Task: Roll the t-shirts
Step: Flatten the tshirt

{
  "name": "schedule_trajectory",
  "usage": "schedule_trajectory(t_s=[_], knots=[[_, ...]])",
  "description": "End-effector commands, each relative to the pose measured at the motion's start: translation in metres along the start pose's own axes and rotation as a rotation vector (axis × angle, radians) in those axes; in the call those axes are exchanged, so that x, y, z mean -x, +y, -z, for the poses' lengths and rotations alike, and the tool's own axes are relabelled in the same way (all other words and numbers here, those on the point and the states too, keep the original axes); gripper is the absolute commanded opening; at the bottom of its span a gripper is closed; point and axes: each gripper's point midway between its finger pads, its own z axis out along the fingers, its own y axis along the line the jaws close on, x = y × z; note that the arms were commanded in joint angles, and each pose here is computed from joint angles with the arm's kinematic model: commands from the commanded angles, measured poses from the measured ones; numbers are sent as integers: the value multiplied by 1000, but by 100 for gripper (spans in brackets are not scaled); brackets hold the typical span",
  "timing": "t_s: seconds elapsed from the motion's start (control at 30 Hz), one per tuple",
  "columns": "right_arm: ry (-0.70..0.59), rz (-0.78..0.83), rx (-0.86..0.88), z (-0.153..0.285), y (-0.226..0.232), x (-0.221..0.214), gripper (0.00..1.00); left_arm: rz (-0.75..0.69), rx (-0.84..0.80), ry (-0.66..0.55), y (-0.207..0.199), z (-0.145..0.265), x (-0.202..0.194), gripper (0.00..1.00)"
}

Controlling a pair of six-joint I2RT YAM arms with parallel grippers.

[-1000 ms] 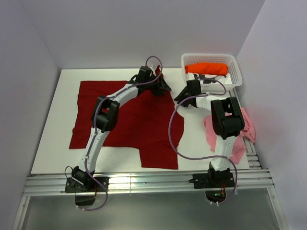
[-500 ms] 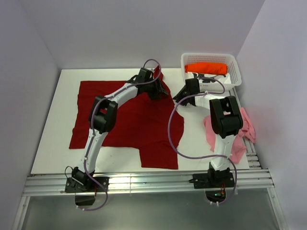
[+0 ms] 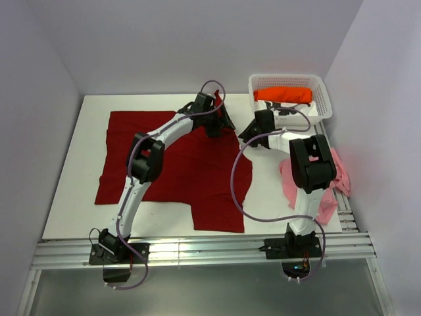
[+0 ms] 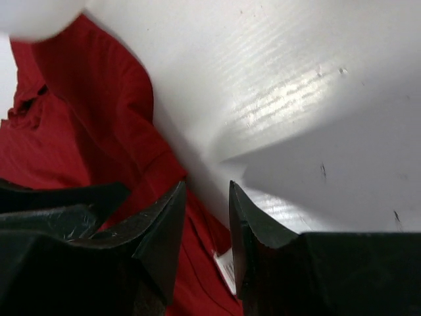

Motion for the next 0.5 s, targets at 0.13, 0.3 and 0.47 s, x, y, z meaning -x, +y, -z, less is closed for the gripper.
schedule_trajectory(t_s=[0.13, 0.3, 0.47], knots=[[-216, 38, 143, 66, 40, 44, 40, -73, 41, -67, -21, -1, 6, 78], [-391, 3, 158, 115, 38, 69, 40, -83, 104, -95, -17, -6, 2, 75], [-489, -28, 210, 149, 39, 83, 39, -79, 157, -124, -6, -14, 2, 73]])
